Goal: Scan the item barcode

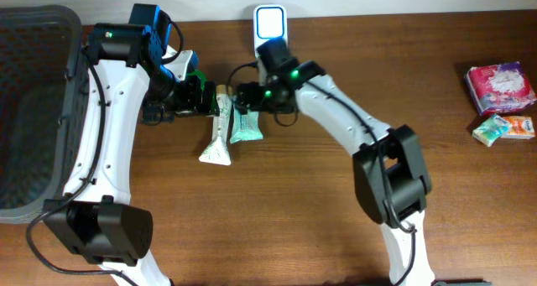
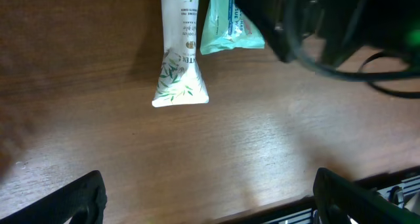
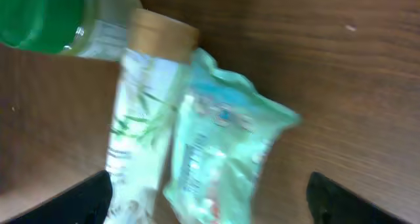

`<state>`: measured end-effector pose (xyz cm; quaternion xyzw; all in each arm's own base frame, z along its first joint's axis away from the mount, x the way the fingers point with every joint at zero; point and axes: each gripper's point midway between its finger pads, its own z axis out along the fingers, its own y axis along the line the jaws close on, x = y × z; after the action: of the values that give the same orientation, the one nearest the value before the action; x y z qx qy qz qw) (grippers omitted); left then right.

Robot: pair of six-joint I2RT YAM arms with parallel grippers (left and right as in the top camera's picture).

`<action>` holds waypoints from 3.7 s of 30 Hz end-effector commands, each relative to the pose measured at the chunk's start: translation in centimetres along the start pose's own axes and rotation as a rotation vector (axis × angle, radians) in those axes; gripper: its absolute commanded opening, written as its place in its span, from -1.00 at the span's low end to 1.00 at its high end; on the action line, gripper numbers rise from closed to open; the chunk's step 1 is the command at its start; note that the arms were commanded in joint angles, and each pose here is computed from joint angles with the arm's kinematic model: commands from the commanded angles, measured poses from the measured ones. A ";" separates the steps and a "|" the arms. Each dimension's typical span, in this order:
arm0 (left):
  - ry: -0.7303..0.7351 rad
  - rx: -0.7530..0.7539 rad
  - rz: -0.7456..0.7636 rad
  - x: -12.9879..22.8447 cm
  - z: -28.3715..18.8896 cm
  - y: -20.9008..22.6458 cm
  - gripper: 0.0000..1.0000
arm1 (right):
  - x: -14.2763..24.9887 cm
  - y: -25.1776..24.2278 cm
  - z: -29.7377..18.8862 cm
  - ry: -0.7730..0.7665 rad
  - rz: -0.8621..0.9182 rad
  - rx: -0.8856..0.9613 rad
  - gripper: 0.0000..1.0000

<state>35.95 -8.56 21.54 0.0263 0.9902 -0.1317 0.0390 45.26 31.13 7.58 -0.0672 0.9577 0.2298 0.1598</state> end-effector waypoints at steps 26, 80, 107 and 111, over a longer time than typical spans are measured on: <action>-0.016 0.012 0.005 0.1 -0.6 -0.3 0.98 | 4.0 -5.3 4.0 0.034 0.031 0.372 0.12; -0.016 0.012 0.005 0.1 -0.6 -0.3 0.98 | 0.4 0.0 -6.0 0.271 0.130 -0.230 -0.81; -0.016 0.012 0.005 0.1 -0.6 -0.3 0.98 | 1.9 -0.8 -17.3 0.502 0.484 -0.795 -0.92; -0.016 0.012 0.005 0.1 -0.6 -0.3 0.98 | 1.4 -0.3 -17.9 0.493 0.504 -0.852 -0.92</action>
<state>35.94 -8.56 21.54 0.0264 0.9902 -0.1317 0.0389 39.06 22.25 20.01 0.0656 0.7927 0.5765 -0.1868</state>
